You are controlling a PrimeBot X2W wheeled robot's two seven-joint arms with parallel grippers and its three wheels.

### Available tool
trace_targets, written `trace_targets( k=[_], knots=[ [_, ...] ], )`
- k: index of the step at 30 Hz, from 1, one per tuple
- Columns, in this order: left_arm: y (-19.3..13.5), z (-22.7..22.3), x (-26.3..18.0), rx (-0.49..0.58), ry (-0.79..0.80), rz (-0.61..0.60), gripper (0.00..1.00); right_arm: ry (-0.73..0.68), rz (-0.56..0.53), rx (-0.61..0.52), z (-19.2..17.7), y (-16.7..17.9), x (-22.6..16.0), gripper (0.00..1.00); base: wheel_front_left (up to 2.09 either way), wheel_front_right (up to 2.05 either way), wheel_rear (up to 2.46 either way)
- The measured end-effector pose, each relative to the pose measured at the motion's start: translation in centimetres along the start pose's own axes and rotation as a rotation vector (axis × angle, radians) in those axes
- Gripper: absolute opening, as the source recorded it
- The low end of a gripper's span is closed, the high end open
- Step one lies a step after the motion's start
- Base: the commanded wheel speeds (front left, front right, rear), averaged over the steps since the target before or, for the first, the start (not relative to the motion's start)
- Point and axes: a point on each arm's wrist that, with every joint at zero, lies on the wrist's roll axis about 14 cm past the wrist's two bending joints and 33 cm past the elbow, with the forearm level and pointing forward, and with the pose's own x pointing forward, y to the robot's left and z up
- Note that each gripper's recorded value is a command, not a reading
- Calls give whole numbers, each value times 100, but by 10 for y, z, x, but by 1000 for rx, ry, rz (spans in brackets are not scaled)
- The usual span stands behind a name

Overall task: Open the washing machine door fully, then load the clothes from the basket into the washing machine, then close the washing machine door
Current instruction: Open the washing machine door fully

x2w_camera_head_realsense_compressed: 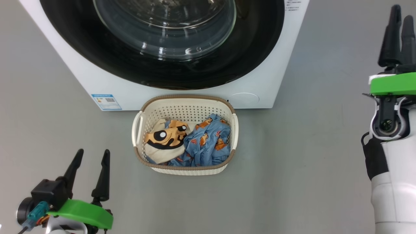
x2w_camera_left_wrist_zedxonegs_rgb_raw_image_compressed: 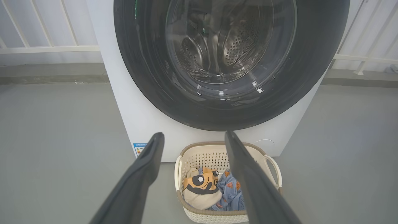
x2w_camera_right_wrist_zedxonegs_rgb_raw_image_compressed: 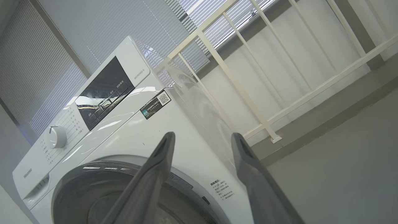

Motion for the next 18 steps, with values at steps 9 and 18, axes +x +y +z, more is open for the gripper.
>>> trace_targets(
  k=[9,18],
  knots=[
    [7,-2,-4,0,7,23,100,70,-133,251,-22,-27,8,0,0,0,0],
    [6,-7,1,3,23,17,100,126,-178,349,-34,-36,34,0,0,0,0]
  ],
)
